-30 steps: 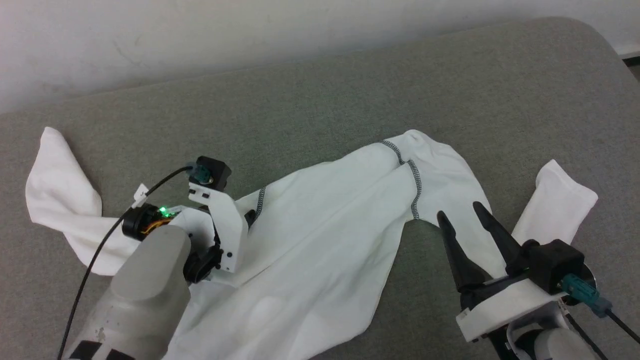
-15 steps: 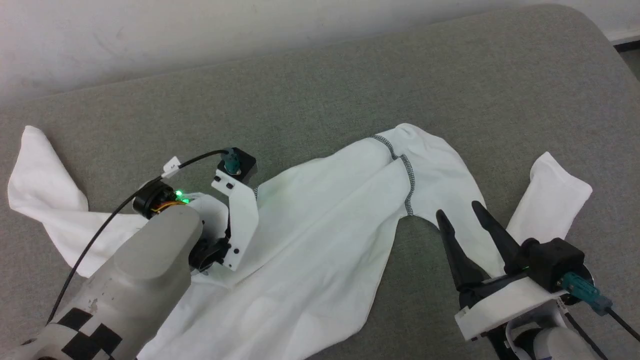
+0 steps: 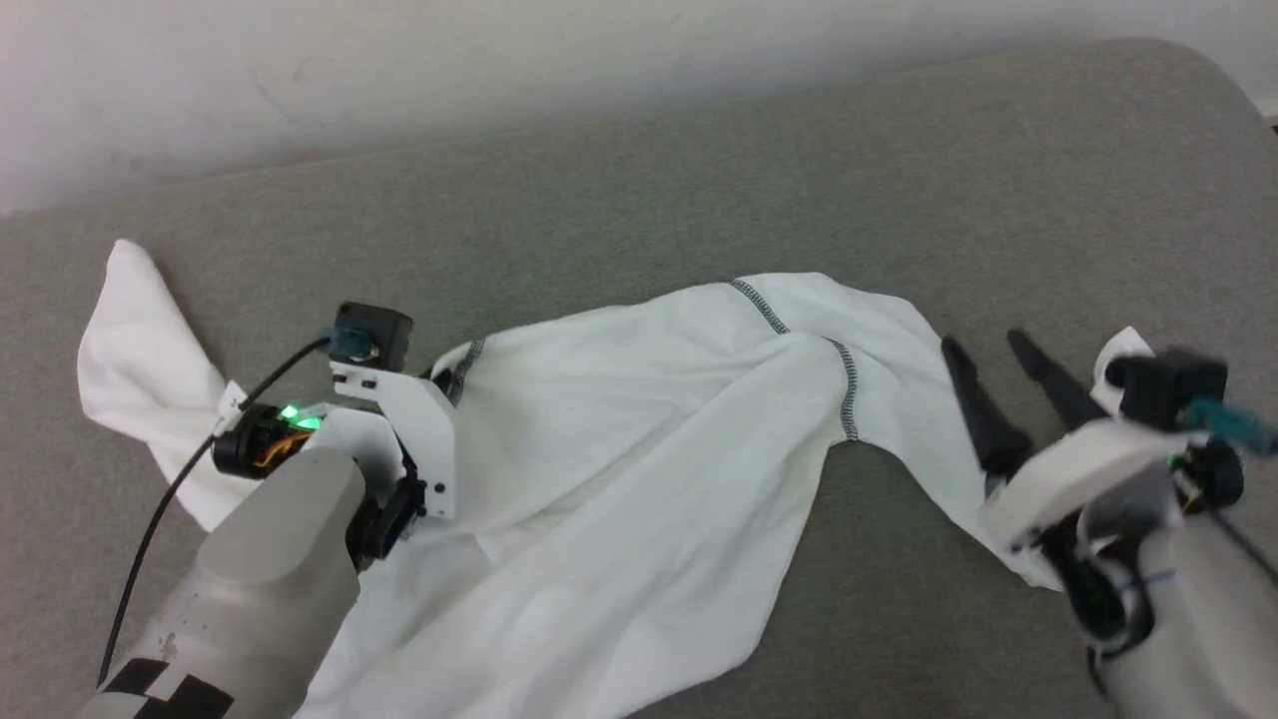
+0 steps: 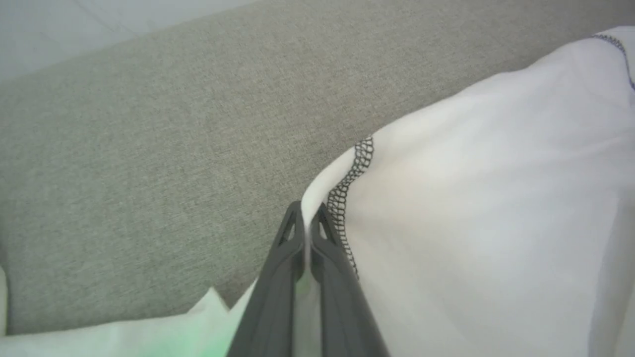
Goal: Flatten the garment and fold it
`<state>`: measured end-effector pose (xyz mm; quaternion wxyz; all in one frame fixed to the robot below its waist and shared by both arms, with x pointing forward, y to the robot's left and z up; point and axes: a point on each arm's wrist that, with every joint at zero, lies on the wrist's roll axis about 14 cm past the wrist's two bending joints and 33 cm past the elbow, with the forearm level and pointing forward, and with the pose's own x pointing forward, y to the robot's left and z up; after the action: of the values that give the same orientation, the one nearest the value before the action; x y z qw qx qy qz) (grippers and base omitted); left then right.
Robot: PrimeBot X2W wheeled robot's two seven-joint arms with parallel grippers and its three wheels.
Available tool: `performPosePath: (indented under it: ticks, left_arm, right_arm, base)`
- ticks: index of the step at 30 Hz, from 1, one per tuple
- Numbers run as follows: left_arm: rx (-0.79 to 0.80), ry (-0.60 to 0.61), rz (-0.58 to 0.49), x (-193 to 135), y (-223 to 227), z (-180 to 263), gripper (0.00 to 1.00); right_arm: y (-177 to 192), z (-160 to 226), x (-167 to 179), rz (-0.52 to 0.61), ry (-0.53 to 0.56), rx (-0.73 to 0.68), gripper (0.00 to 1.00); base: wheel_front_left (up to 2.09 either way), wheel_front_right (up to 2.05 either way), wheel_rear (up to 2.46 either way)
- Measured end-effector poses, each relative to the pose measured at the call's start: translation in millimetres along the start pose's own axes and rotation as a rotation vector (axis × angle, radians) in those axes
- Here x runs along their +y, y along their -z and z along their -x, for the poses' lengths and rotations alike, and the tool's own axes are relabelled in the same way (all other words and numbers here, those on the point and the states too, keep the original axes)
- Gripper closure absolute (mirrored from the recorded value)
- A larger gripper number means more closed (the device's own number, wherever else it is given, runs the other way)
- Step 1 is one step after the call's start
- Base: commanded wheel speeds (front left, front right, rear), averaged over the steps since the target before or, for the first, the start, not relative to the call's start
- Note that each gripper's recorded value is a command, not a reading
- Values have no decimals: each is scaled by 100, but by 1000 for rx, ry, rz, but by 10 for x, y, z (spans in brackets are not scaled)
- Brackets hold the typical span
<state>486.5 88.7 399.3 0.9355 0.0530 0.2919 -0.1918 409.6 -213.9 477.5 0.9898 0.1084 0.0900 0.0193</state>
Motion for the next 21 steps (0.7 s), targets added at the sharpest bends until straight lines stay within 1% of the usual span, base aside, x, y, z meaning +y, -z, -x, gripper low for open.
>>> performPosePath:
  ticks: [4,9,12,17,21]
  left_arm:
    - [-79,-2,29,37,-153,26,100]
    - [-145,6,34,55,-315,9,100]
    - [-179,9,44,70,-402,-9,100]
    - [-208,16,56,100,-444,-43,100]
    - [-208,12,66,152,-407,-79,100]
  right_arm:
    - [-10,-374,-34,-2,-30,98,0]
    - [143,-790,210,42,-123,292,0]
    - [269,-970,257,93,-147,411,0]
    - [635,-1112,228,186,-147,631,0]
    - [953,-1119,225,225,-149,791,0]
  base:
    - [0,0,0]
    - [0,0,0]
    - [0,0,0]
    - [0,0,0]
    - [0,0,0]
